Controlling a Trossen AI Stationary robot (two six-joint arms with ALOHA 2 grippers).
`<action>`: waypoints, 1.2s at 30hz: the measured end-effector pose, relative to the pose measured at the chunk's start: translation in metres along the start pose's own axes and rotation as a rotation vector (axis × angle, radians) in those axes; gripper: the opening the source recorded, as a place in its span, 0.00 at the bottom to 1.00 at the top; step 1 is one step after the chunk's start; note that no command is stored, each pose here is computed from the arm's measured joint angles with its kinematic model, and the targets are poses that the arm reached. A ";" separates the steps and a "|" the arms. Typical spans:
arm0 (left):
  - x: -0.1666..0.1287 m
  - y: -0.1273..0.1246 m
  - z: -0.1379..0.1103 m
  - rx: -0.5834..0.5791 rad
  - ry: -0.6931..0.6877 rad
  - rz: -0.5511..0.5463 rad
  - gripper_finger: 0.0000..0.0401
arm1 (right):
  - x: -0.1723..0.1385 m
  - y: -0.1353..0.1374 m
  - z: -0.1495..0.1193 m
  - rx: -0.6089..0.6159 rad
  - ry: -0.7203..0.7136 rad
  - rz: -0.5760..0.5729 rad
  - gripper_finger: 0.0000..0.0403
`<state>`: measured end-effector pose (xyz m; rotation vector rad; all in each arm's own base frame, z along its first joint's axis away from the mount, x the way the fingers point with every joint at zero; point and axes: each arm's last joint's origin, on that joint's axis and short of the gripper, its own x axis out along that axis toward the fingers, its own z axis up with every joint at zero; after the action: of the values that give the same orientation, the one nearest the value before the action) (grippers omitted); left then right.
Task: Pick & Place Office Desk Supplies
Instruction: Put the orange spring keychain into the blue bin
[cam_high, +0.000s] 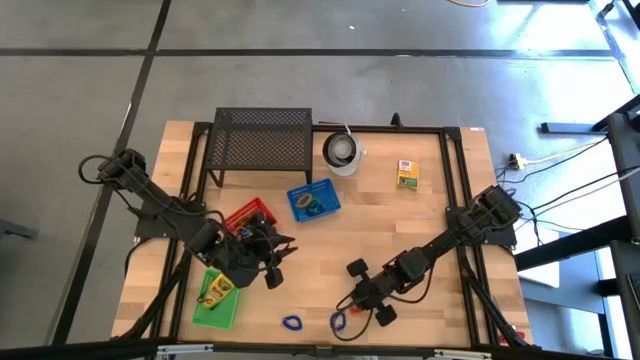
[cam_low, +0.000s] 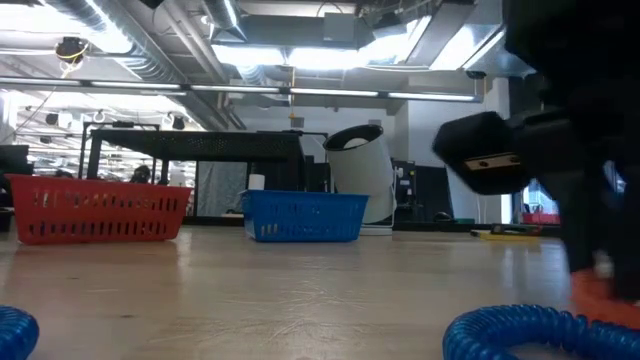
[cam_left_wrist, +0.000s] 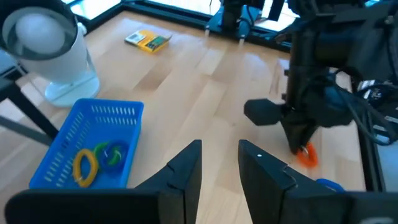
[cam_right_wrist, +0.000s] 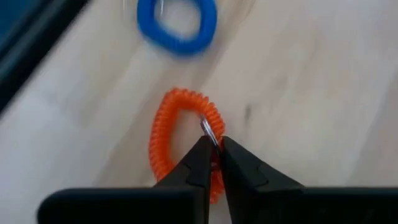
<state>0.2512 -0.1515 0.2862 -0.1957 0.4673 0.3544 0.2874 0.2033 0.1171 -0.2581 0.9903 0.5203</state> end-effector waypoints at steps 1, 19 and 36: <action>0.000 0.000 0.000 0.005 -0.004 -0.003 0.24 | -0.005 0.000 -0.001 -0.009 0.014 -0.001 0.08; 0.049 -0.019 -0.023 0.104 0.005 0.050 0.36 | -0.123 -0.027 0.037 -0.040 -0.324 -0.466 0.08; 0.111 -0.029 -0.019 0.100 -0.180 0.027 0.53 | -0.126 -0.048 0.039 -0.109 -0.297 -0.603 0.07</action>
<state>0.3472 -0.1511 0.2197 -0.0593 0.3098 0.3705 0.2857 0.1414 0.2437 -0.5381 0.5533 0.0539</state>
